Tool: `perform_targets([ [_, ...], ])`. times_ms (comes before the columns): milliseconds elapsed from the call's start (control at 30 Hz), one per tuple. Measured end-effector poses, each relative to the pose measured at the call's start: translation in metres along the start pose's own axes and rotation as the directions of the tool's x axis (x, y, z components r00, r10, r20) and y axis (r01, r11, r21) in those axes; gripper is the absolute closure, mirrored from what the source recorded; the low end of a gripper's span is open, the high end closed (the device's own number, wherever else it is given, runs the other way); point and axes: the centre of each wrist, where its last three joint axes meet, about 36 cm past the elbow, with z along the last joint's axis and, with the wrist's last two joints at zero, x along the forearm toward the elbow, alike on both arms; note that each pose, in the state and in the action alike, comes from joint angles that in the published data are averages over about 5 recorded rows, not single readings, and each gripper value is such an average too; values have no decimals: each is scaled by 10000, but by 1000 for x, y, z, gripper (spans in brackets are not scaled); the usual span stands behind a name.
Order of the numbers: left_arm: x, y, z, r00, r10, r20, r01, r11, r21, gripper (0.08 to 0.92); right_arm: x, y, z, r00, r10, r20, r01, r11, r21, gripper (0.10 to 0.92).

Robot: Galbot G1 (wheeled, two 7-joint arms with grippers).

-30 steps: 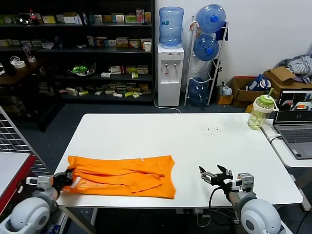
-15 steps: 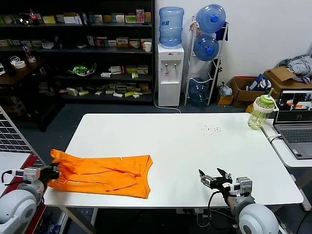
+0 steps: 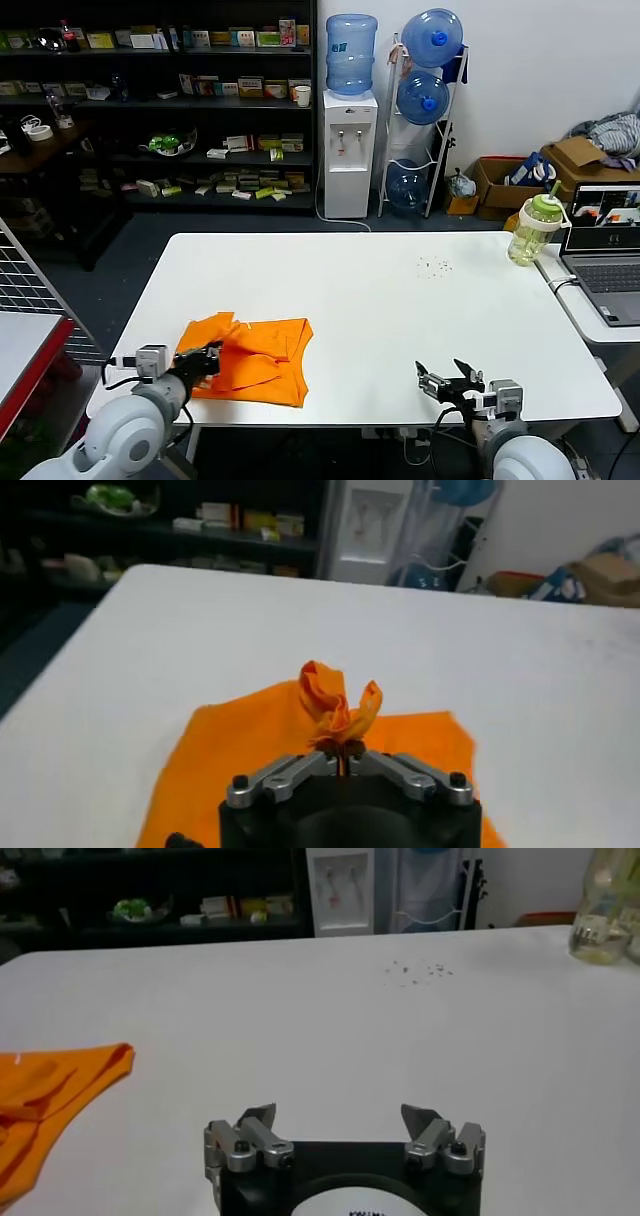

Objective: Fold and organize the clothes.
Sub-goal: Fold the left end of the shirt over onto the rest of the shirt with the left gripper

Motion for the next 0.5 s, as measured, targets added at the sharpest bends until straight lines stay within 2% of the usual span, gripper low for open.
perform_targets([
  [233,-12,-37,-6,9975,703,50,-704,9971,282,878,3,0,4,10000,43,-86,-43,10000,0,200],
  [500,-28,-53,-3,9964,853,-28,-851,9954,430,878,2,0,4,9999,43,-127,-42,10000,12,200],
])
